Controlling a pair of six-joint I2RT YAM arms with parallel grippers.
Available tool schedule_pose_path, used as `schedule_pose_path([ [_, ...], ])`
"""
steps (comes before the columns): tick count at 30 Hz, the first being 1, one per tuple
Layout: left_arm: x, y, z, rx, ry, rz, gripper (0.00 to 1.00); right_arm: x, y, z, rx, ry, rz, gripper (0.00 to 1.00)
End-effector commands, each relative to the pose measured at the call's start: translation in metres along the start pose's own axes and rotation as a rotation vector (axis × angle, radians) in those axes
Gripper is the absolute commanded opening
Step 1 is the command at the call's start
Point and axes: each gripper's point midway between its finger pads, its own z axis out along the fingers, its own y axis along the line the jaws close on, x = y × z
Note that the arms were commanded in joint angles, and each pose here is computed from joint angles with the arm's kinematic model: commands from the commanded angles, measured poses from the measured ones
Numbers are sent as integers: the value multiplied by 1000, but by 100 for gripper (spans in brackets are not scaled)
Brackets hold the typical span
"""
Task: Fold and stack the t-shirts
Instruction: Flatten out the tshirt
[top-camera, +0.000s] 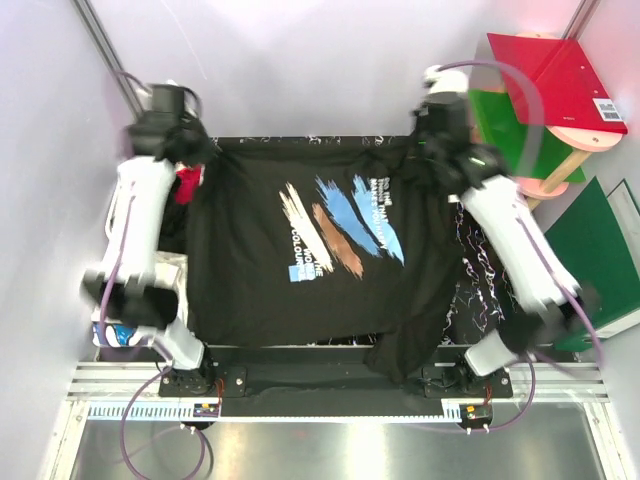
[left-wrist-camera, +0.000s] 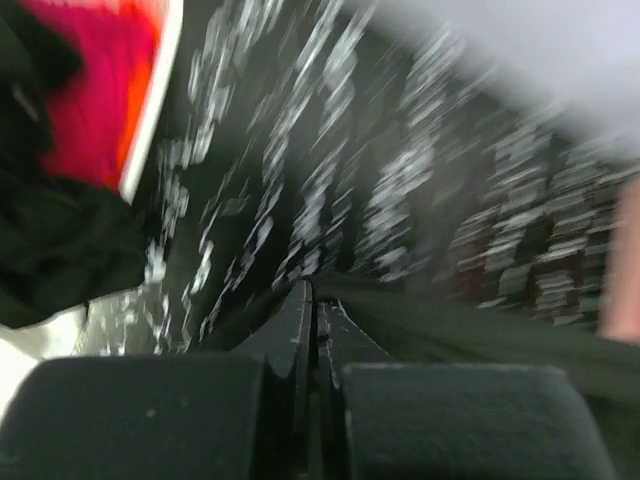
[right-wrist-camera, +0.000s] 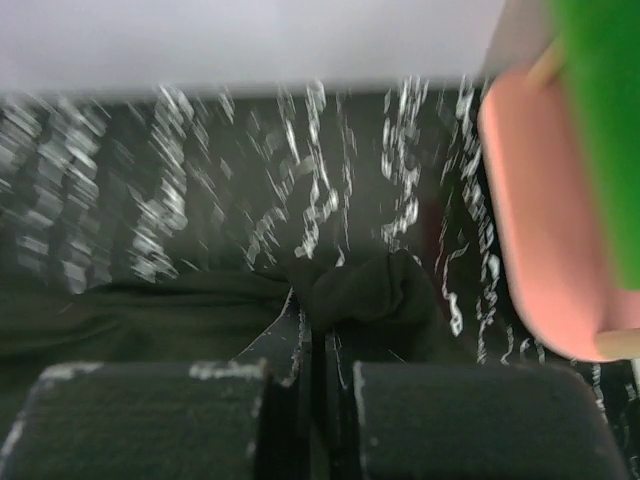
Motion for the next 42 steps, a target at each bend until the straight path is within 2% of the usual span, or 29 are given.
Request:
schedule_pose_path([
  [1,56,24,71,-98,224,-25,0,62,8,84,40,141,-64,0],
  [3,74,36,109,-157,318,-26,0,103,9,130,64,244,-104,0],
  [4,86,41,129,-191,376,-26,0,141,12,159,61,333,-106,0],
  [6,92,46,148,-222,419,-32,0,158,10,182,43,400,-37,0],
  [7,95,47,163,-237,445,-31,0,189,6,204,54,473,-3,0],
  [8,95,47,169,-243,454,-32,0,179,8,215,53,450,13,0],
  [10,93,50,185,-254,461,-41,0,203,-2,241,92,494,8,0],
  [11,90,51,188,-256,456,-47,0,179,0,252,85,435,35,0],
  [12,91,50,192,-239,463,-64,0,178,-6,260,101,434,51,0],
  [13,92,50,200,-225,462,-67,0,194,-10,275,118,454,68,4],
  [14,93,50,203,-216,467,-70,0,168,-12,283,95,396,98,24],
  [16,99,50,210,-205,482,-63,0,160,-13,292,63,372,115,62],
  [17,102,50,212,-200,492,-61,0,156,-18,294,76,360,122,99],
  [24,126,56,216,-180,569,-42,0,113,-12,260,36,316,170,100],
  [29,138,64,221,-180,610,-46,0,132,2,253,-33,397,205,97],
  [36,157,90,218,-258,643,-1,0,211,20,256,-83,641,286,88],
  [39,163,93,218,-257,651,6,0,230,22,262,-85,680,301,87],
  [42,164,94,218,-256,652,13,0,230,29,271,-122,671,316,83],
])
